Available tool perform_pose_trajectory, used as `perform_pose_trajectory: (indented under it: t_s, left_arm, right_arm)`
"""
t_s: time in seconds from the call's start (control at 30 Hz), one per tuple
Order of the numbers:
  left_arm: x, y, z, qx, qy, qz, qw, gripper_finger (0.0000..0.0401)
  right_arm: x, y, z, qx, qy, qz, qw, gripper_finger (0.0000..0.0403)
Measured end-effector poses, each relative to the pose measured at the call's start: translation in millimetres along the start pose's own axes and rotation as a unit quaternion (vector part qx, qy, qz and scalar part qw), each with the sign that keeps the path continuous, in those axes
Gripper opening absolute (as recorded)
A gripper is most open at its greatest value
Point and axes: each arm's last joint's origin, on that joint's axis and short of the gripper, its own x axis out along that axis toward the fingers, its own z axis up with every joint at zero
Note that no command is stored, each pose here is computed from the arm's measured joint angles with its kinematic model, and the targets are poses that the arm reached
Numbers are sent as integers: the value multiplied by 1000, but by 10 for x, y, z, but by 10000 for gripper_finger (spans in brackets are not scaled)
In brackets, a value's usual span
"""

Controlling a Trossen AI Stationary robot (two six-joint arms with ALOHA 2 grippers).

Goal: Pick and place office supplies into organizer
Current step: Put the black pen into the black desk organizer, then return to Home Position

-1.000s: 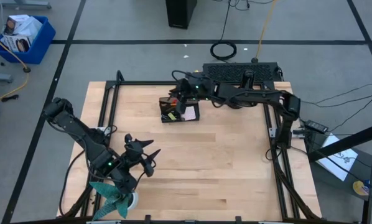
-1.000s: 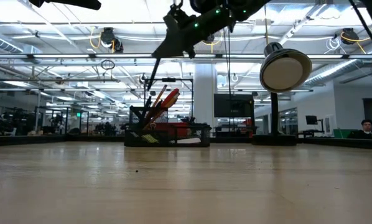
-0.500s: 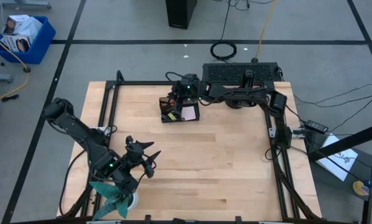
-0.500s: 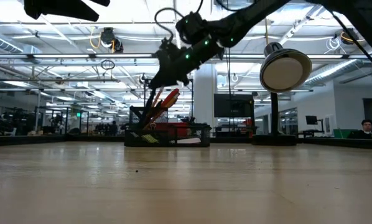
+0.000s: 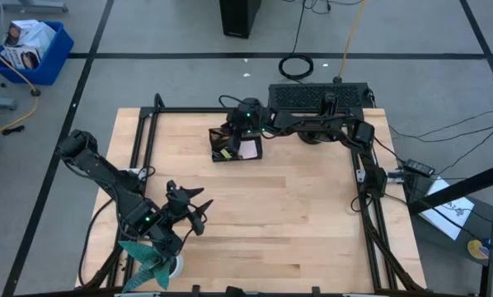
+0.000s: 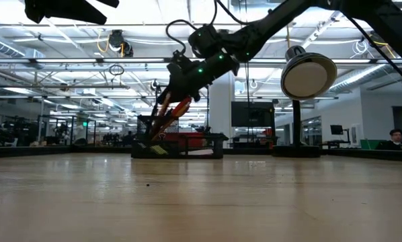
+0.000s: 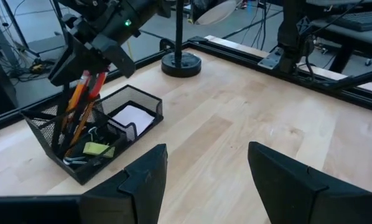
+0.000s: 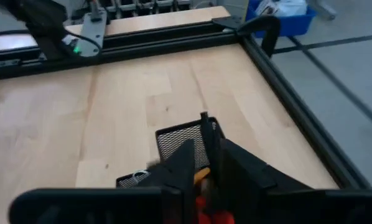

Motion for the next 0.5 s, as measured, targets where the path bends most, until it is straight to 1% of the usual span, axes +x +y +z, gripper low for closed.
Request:
perform_pose_trajectory:
  t_s: [0.1,0.23,0.37,0.43,0.5]
  left_arm:
    - [0,-1,0,-2,0,0,1000,230]
    - [0,-2,1,-4,0,-1,1000,230]
    - [0,-2,1,-5,0,-1,1000,230]
    - [0,-2,1,-5,0,-1,1000,230]
    - [4,-2,3,-6,0,0,1000,230]
  right_arm:
    - [11,46,17,-13,-7,-19,1000,83]
    - [24,112,23,-40,-11,-15,999,109]
    - [24,204,45,-94,-16,-11,995,127]
    - [-22,256,112,-109,-30,-19,993,130]
    - [-77,305,217,-118,-59,-30,991,131]
